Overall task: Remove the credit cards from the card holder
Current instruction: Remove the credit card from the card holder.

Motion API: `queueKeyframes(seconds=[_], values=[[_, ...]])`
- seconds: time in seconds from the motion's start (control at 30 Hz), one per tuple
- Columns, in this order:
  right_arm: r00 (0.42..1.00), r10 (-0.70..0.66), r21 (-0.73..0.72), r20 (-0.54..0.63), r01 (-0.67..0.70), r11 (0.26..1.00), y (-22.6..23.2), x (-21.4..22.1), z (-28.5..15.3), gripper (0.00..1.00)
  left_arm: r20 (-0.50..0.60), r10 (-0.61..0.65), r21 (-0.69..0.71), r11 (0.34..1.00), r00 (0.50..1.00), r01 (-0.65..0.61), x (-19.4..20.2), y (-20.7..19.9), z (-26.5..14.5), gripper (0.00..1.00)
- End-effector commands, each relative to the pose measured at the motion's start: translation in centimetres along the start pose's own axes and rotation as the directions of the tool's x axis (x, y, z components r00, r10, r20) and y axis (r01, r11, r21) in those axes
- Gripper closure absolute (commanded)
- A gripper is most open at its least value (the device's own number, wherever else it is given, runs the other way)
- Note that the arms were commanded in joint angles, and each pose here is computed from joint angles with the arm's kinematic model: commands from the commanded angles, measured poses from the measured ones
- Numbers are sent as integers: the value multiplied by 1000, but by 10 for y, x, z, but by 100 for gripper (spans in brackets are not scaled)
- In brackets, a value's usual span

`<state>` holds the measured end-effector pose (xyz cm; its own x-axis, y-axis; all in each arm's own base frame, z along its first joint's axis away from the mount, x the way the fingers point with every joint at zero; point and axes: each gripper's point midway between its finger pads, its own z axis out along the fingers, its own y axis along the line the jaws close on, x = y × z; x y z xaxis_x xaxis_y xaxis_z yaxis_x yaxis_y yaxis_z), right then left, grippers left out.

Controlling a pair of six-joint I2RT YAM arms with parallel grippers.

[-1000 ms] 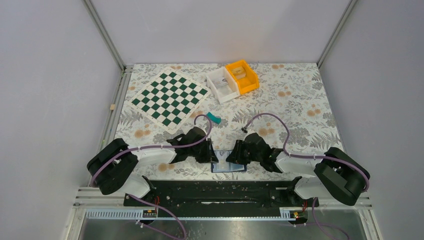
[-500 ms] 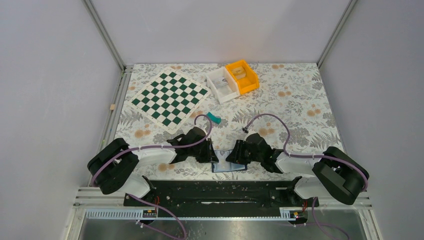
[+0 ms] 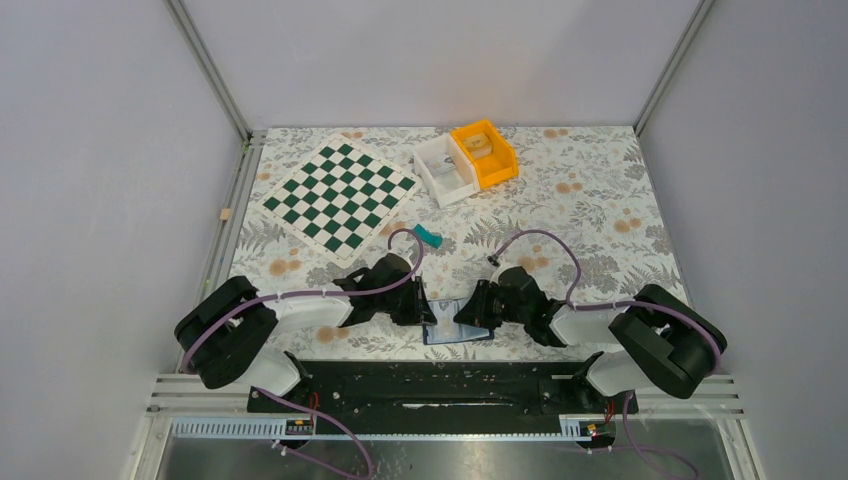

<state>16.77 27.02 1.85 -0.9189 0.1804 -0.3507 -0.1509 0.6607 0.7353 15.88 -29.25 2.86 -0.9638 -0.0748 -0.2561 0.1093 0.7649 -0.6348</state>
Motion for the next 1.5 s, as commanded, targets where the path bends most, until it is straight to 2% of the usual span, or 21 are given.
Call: queueKeyframes(seconds=[0.0, 0.13, 0.37, 0.67, 1.1, 1.47], values=[[1000, -4, -78, -2, 4, 997, 12, -1, -3, 86, -26, 5, -100, 995, 1000, -7, 9, 27, 4, 80], [1000, -14, -77, 14, 15, 997, 10, -4, -7, 100, -30, 2, -129, 992, 1000, -6, 10, 32, 5, 79], [1000, -7, -91, 14, 8, 996, 6, -6, -13, 100, -36, -11, -163, 987, 999, 5, 12, 41, 6, 79], [999, 30, -34, 19, -29, 999, -10, -10, -21, 100, -36, -10, -210, 978, 999, 2, 14, 50, 5, 79], [997, 68, 5, 32, -68, 998, -13, -15, -36, 100, -34, 0, -195, 981, 999, -7, 8, 40, 3, 80], [998, 45, 5, 51, -45, 999, -8, -21, -49, 100, -42, 4, -205, 979, 999, -13, 8, 41, 4, 80]])
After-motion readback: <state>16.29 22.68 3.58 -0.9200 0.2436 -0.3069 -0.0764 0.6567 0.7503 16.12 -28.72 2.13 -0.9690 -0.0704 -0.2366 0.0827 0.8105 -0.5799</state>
